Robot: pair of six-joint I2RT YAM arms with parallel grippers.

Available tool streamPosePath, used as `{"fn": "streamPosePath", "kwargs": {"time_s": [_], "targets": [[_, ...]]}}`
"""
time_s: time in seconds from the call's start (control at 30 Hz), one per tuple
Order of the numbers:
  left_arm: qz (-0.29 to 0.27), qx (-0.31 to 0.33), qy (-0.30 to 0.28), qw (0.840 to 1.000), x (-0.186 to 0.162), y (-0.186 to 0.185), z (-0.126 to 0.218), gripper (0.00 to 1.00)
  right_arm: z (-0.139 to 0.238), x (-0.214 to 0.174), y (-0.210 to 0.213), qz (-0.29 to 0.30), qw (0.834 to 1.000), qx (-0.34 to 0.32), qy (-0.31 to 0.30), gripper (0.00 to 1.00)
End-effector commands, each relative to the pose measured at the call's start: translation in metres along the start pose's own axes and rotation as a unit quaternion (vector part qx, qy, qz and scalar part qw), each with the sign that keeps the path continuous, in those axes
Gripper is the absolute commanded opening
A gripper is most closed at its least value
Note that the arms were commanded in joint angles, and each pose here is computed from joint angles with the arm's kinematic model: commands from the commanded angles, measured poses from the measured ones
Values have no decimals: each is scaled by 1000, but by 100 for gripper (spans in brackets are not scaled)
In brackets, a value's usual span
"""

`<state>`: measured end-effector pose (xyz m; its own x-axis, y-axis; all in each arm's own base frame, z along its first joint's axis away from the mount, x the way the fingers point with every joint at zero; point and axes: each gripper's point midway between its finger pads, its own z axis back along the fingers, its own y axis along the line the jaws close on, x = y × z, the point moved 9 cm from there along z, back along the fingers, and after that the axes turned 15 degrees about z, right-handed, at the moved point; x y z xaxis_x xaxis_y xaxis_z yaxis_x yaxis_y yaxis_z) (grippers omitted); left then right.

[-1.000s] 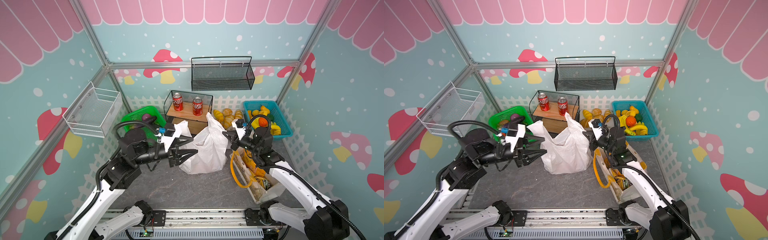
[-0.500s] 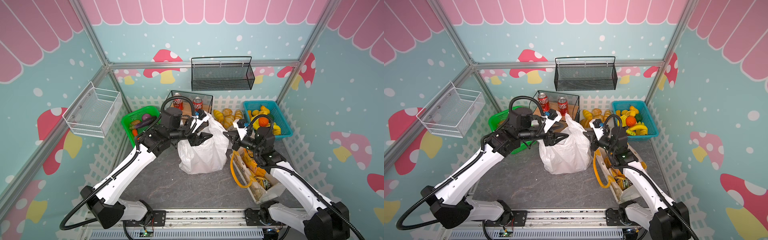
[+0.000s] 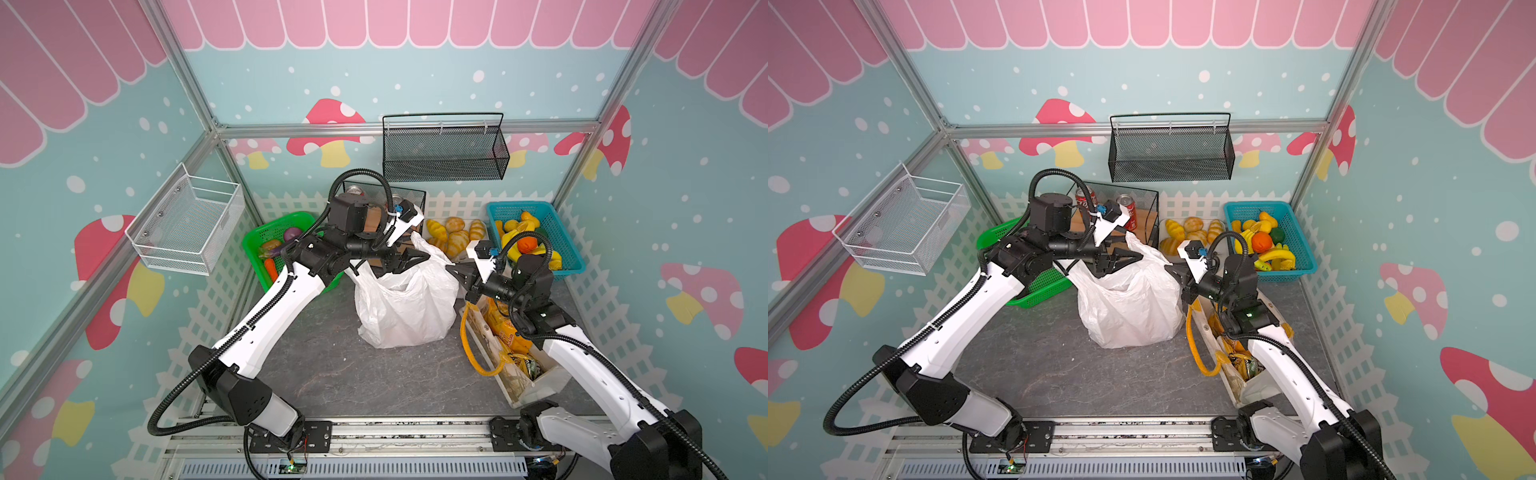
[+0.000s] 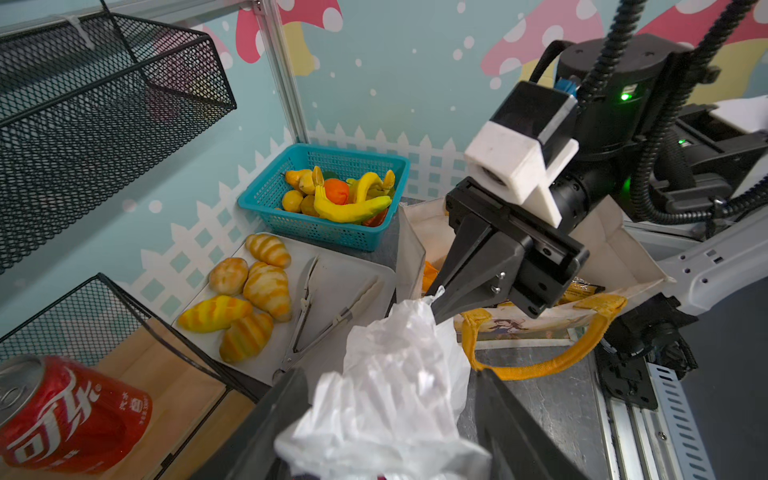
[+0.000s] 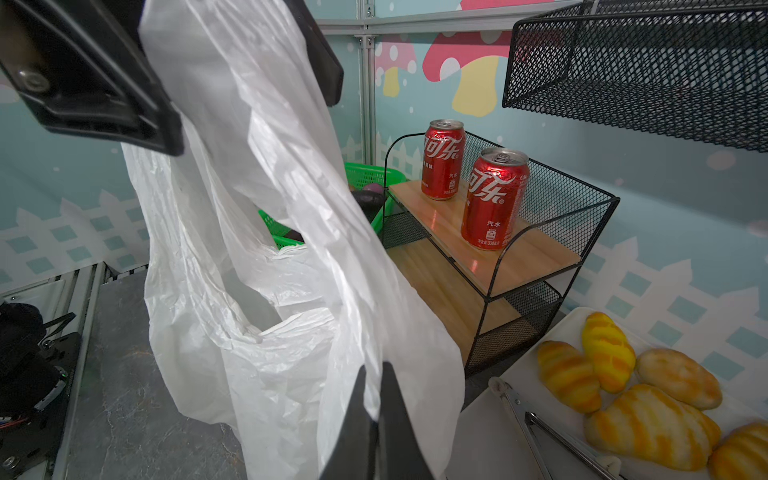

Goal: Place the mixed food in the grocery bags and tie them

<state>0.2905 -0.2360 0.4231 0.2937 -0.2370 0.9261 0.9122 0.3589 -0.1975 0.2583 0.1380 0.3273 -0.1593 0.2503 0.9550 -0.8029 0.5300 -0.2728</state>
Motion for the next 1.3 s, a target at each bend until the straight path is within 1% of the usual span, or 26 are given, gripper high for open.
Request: {"fn": "streamPosePath", "kwargs": {"time_s": [0.0,0.1,0.23,0.3,0.33,0.37,0.4,0.43,0.47,0.5,0.53,0.63,0.67,0.73,0.8,0.83,0.87,0.97,1.1,1.27], "targets": [[-10,-27,-8,1000,9,-9,5,57,2,1,0,10,1000,0,-1,0],[4,-20,-14,1000,10,-12,6,50,0,-2,-2,7,1000,-6,4,0],[45,-18,-13,999,9,-20,2,35,-2,-3,-5,-1,1000,-20,7,0],[62,0,-10,998,8,-28,-2,28,-2,-3,-6,-2,1000,-28,2,2],[67,8,-10,998,7,-32,-3,26,-1,-2,-6,2,999,-35,0,6],[75,15,-15,997,8,-38,-4,22,0,-2,-7,4,999,-48,0,14],[90,21,-22,995,8,-42,-4,16,2,-3,-7,11,998,-66,0,24],[107,30,-32,993,10,-44,-5,12,5,-2,-7,20,996,-84,-2,32],[132,43,-45,989,11,-46,-4,10,8,-4,-4,32,995,-100,-5,40],[156,56,-57,985,12,-48,-4,8,12,-4,-2,44,992,-116,-12,46],[176,65,-68,980,12,-49,-3,6,15,-4,1,54,990,-126,-19,49],[238,75,-92,964,8,-55,-2,3,23,1,11,79,985,-148,-51,68],[254,71,-99,959,6,-57,-2,1,25,3,16,89,983,-149,-65,72],[282,67,-107,951,3,-59,-3,0,27,5,26,106,979,-152,-86,76],[313,71,-115,940,1,-59,-2,0,26,10,34,124,975,-159,-98,81],[322,72,-118,937,0,-59,-2,0,25,12,38,130,973,-161,-100,82],[331,72,-122,933,-2,-59,-2,0,23,14,41,134,972,-164,-103,86],[349,69,-126,926,-5,-59,-3,0,19,22,49,140,967,-177,-117,91],[361,63,-124,922,-9,-60,-5,0,7,30,51,145,962,-195,-121,93],[370,56,-123,919,-10,-61,-6,0,-11,40,58,164,959,-190,-131,95]]}}
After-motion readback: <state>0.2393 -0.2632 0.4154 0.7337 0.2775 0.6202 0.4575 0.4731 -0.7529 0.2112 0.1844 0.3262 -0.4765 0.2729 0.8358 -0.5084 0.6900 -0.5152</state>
